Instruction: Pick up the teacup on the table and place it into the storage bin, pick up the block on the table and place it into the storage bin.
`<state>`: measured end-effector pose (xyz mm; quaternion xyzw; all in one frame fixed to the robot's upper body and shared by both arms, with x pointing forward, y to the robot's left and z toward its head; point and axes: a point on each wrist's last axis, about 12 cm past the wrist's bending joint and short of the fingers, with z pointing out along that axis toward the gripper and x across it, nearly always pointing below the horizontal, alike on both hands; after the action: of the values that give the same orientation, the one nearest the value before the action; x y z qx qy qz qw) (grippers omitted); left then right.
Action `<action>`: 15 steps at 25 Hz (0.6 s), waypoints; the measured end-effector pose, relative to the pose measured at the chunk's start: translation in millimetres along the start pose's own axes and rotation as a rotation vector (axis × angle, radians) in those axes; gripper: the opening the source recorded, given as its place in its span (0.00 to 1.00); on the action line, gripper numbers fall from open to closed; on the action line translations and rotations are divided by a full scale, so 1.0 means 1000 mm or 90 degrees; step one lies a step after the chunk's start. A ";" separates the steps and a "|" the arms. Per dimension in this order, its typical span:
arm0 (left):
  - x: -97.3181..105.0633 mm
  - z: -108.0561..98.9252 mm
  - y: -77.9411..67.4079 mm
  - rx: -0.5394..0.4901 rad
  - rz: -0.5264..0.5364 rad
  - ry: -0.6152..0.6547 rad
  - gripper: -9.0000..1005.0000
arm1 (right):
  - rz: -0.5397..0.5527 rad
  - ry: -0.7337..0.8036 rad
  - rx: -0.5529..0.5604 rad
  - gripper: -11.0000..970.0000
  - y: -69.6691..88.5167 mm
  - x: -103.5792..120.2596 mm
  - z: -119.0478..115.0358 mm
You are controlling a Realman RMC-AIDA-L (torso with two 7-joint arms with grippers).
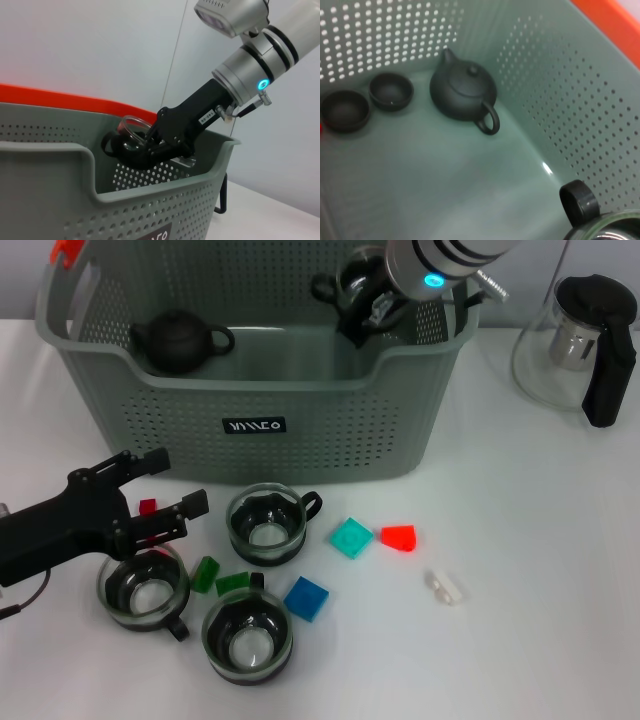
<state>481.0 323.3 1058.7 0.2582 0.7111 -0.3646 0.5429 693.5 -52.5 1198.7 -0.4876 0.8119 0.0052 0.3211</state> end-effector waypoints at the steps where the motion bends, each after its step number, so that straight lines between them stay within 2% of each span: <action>1: 0.000 0.000 0.000 0.001 -0.001 0.000 0.86 | 0.002 0.001 0.000 0.09 0.000 0.001 0.001; 15: 0.002 0.003 -0.002 0.008 -0.004 -0.002 0.86 | 0.018 0.012 -0.011 0.14 0.001 0.010 0.003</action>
<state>480.6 319.6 1057.0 0.2591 0.7087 -0.3710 0.5413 691.4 -58.7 1190.9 -0.4788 0.8217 0.0123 0.3089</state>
